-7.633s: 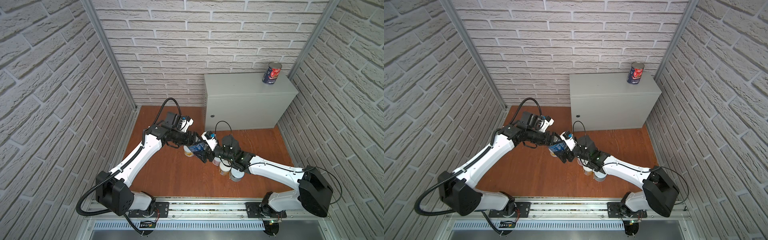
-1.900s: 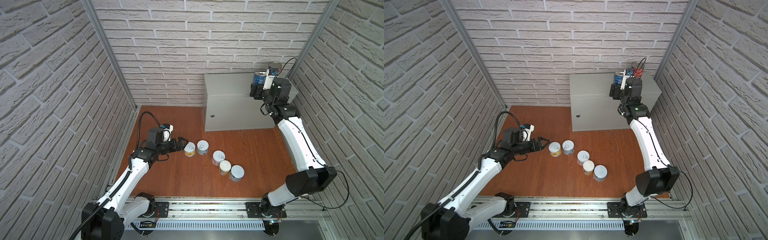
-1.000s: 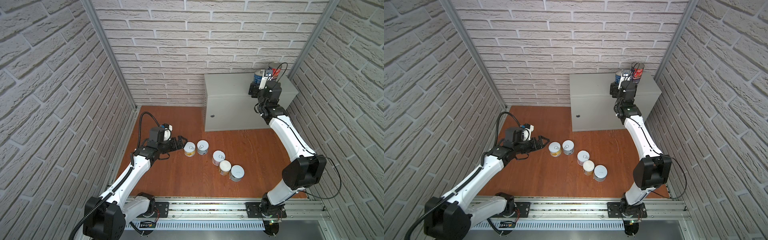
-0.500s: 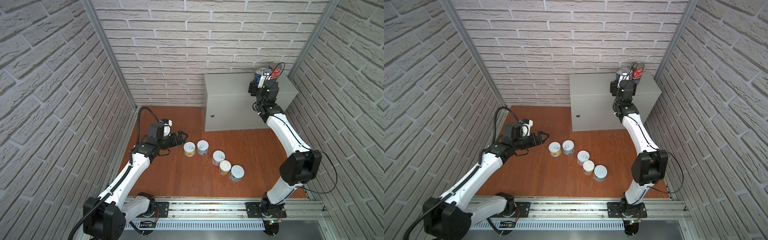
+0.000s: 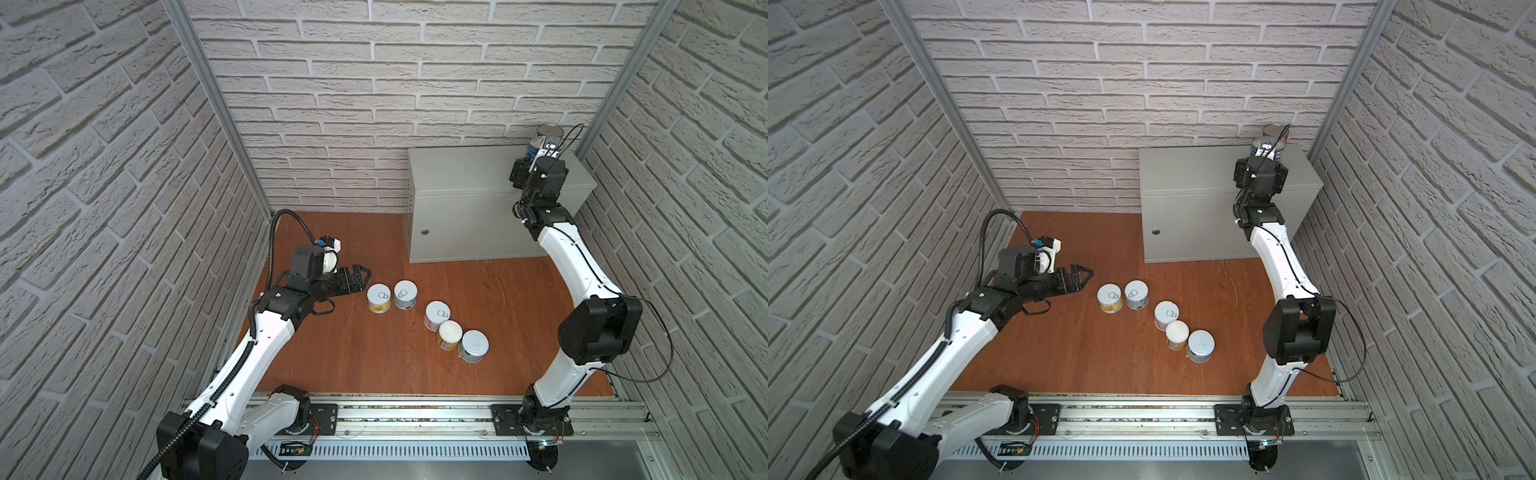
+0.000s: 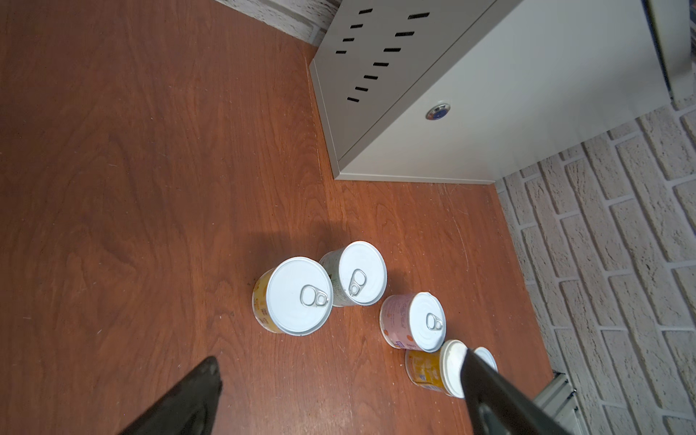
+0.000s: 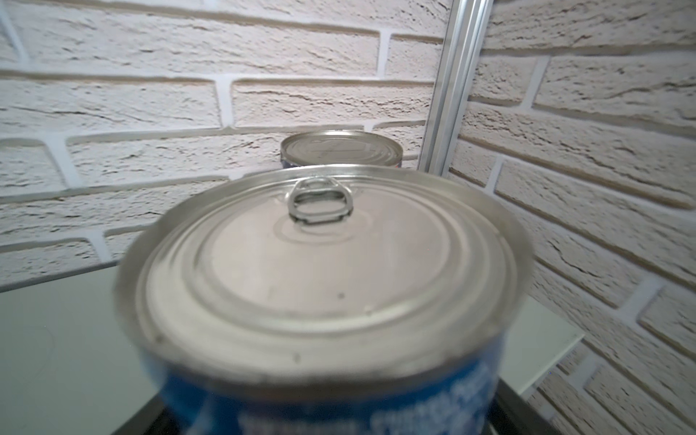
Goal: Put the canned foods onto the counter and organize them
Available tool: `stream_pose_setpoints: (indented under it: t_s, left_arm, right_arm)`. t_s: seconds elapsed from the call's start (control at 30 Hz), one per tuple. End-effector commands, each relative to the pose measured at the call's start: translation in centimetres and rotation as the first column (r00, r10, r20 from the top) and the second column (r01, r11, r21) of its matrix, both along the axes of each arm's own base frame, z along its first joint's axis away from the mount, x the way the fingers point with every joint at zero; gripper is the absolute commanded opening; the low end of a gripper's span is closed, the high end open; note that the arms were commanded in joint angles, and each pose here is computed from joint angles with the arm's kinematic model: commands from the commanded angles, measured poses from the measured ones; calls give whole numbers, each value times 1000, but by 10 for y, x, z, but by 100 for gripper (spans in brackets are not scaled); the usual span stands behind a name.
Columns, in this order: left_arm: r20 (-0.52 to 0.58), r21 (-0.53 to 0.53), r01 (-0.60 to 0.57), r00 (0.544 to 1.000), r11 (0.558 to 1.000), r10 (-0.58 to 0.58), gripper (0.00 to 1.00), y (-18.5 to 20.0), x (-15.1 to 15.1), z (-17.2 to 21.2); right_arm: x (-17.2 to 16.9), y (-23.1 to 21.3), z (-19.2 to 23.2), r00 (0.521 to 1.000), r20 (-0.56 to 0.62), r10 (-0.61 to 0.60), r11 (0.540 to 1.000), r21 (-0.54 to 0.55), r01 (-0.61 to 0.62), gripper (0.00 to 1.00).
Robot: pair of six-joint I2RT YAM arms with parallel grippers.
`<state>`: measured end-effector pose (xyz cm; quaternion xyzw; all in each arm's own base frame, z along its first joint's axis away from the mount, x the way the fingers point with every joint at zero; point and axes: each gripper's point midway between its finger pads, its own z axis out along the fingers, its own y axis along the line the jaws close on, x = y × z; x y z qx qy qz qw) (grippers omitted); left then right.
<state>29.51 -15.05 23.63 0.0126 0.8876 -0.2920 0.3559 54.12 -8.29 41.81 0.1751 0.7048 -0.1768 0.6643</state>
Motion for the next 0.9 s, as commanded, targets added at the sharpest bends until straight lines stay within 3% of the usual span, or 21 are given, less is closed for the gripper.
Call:
stream_pose_setpoints:
  t_s: [0.0,0.1,0.3,0.7,0.87]
  left_arm:
    - [59,35,7,998,999,-9,98,3,0,19]
    - [66,32,-2,998,999,0,99,4,2,22]
    - [56,29,-5,998,1000,3,98,4,3,18]
    - [52,32,3,999,999,-5,98,1,8,13]
    - [58,67,-25,998,997,21,98,8,13,6]
  right_arm:
    - [-5,0,38,993,118,8,1000,24,-11,78]
    - [-5,0,36,994,113,12,1000,26,-16,88]
    - [-11,1,38,994,106,19,1000,9,-20,95]
    - [-22,20,48,984,95,150,989,-28,-148,96]
    - [-18,32,49,974,-4,228,972,-47,-228,98]
